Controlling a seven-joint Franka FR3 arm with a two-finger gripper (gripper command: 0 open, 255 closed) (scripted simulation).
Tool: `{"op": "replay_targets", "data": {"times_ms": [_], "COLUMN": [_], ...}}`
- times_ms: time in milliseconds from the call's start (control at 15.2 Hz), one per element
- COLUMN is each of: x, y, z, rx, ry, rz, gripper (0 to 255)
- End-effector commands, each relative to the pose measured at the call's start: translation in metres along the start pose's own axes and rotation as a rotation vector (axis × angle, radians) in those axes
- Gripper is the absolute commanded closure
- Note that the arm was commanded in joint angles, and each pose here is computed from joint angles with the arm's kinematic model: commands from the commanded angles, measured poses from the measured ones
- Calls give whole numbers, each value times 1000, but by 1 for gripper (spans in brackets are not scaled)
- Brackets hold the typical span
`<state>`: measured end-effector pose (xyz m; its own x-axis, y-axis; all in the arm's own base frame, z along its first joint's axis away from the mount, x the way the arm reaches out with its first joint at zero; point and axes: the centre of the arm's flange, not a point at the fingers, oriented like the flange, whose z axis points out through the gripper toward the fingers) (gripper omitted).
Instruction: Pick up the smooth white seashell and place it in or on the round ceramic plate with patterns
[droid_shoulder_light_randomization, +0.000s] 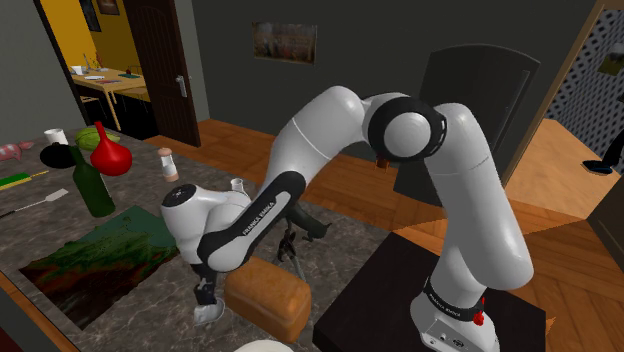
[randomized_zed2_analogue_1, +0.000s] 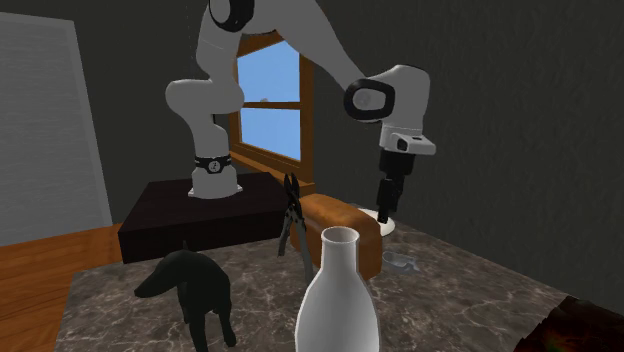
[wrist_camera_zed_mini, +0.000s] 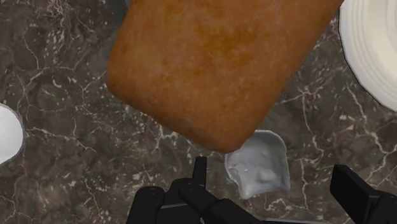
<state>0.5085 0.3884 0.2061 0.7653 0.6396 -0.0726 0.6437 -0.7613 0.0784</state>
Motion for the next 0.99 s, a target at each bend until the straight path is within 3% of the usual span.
{"op": "replay_targets", "data": {"times_ms": [0, 132, 660, 924], "x": [17, 33, 34, 34], "y": [-16, -31, -32, -32], "z": [17, 33, 75, 75], "rx": [-6, -12, -12, -12], "ry": [-2, -4, -4, -4], "rz": [-26, -52, -54, -54], "gripper": [0, 0, 0, 0]}}
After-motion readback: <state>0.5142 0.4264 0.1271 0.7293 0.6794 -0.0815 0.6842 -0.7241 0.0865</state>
